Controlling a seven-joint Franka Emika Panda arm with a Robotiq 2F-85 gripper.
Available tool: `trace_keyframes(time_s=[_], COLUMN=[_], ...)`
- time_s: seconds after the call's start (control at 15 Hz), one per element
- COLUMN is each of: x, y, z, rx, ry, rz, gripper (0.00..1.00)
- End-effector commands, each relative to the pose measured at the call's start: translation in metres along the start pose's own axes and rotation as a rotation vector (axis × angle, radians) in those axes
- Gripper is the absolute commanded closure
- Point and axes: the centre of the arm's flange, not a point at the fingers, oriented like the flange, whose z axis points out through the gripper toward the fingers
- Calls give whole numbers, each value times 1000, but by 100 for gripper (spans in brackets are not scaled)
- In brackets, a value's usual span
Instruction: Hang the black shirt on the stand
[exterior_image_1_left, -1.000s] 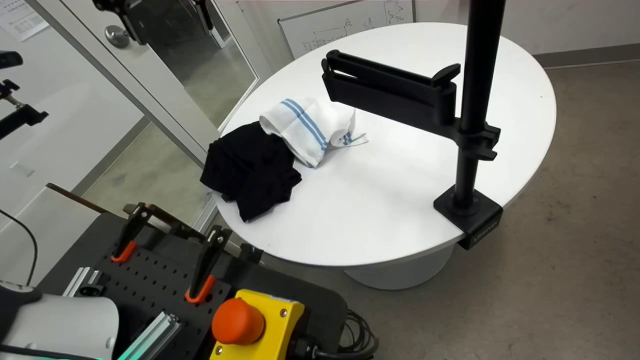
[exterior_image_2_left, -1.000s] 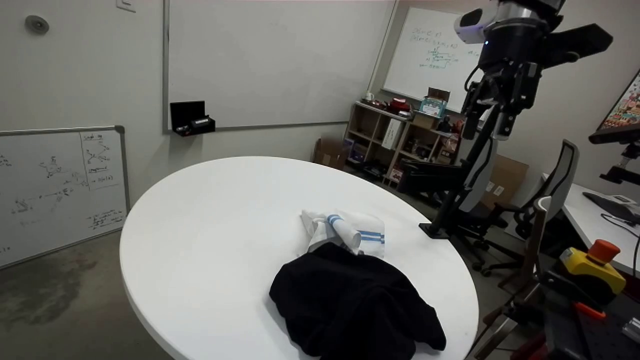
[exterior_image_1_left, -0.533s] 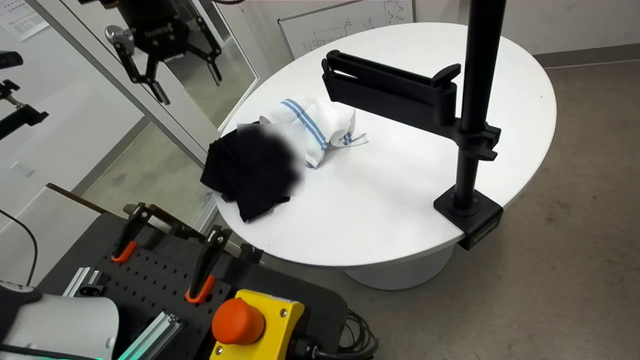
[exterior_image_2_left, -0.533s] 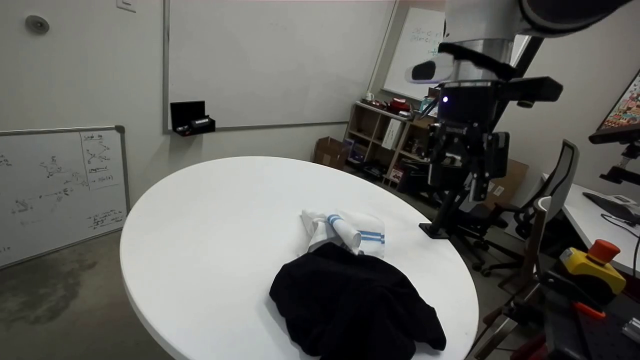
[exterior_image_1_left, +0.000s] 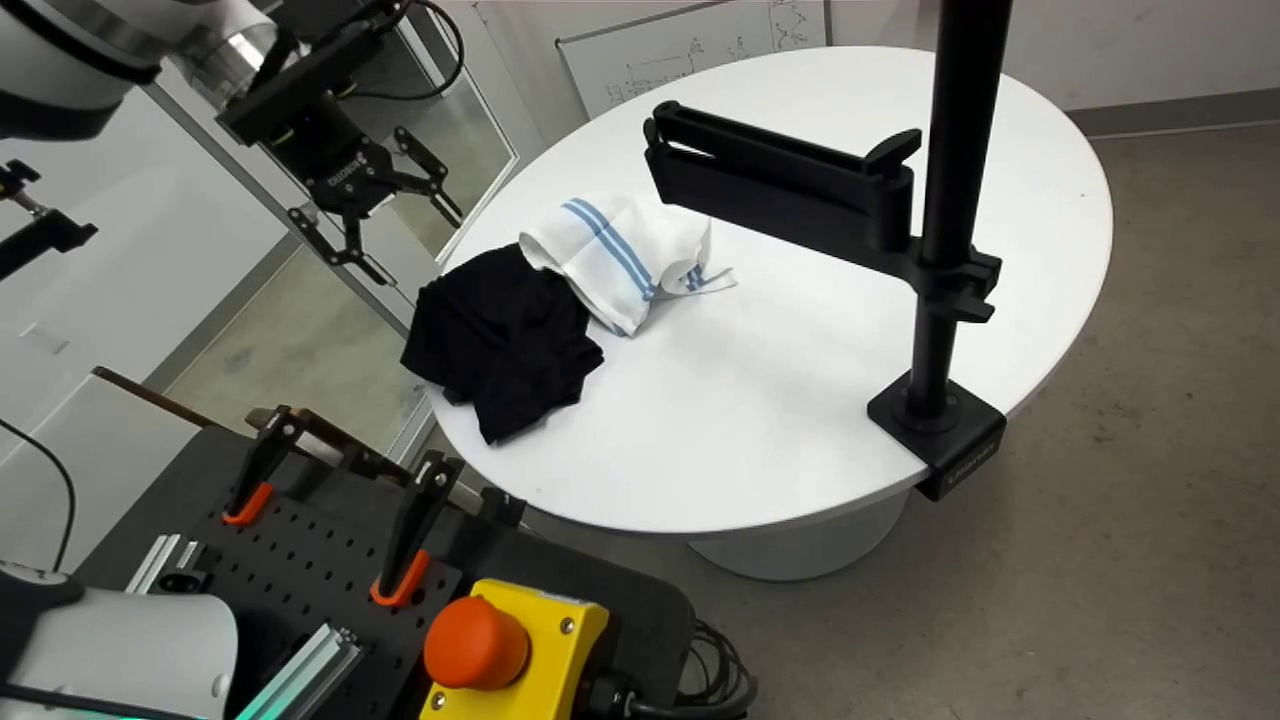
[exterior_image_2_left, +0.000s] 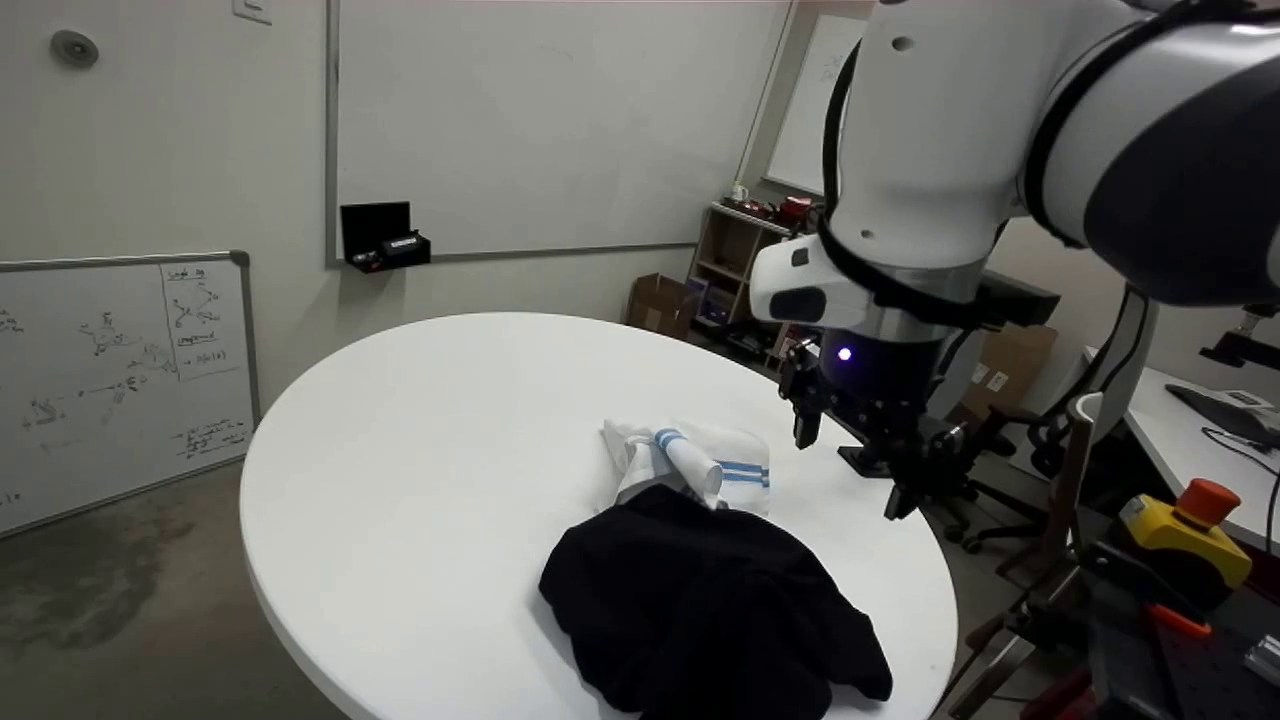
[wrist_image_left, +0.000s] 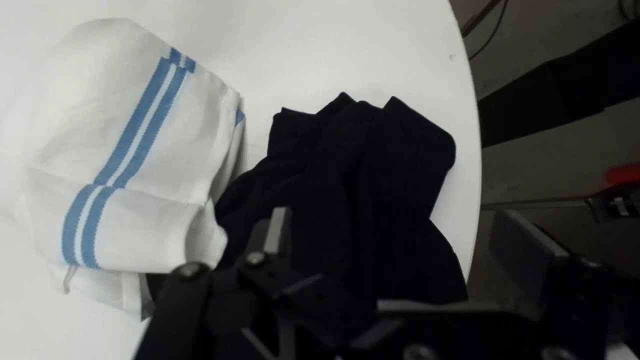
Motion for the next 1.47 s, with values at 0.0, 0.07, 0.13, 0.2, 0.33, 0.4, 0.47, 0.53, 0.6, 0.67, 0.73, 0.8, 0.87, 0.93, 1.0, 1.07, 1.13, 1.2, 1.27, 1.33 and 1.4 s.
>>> trace_keyframes(time_s=[0.0, 0.07, 0.13, 0.2, 0.33, 0.4, 0.47, 0.53, 0.6, 0.67, 0.73, 0.8, 0.87, 0.93, 1.0, 1.07, 1.13, 1.2, 1.27, 1.33, 1.4], x=[31, 36, 42, 46, 56, 60, 64, 68, 73, 77, 82, 86, 91, 94, 99, 103, 105, 108, 109, 111, 112], y=[-14, -17, -21, -23, -24, -25, -24, -23, -22, -21, -20, -19, -17, -16, -15, -13, -10, -8, -5, -3, 0], z=[16, 17, 18, 19, 22, 24, 27, 30, 33, 36, 38, 41, 42, 44, 47, 49, 51, 52, 53, 54, 54], rx=[-107, -103, -86, -74, -65, -67, -69, -69, -70, -70, -72, -72, -74, -75, -79, -84, -87, -92, -95, -97, -99], ry=[8, 21, 38, 52, 73, 81, 87, 93, 97, 99, 102, 103, 106, 107, 106, 103, 100, 99, 98, 98, 98], rz=[15, 44, 75, 105, 156, 175, 191, 204, 216, 226, 235, 243, 251, 256, 259, 264, 269, 274, 280, 286, 291], gripper=[0, 0, 0, 0, 0, 0, 0, 0, 0, 0, 0, 0, 0, 1, 4, 7, 24, 30, 35, 42, 51])
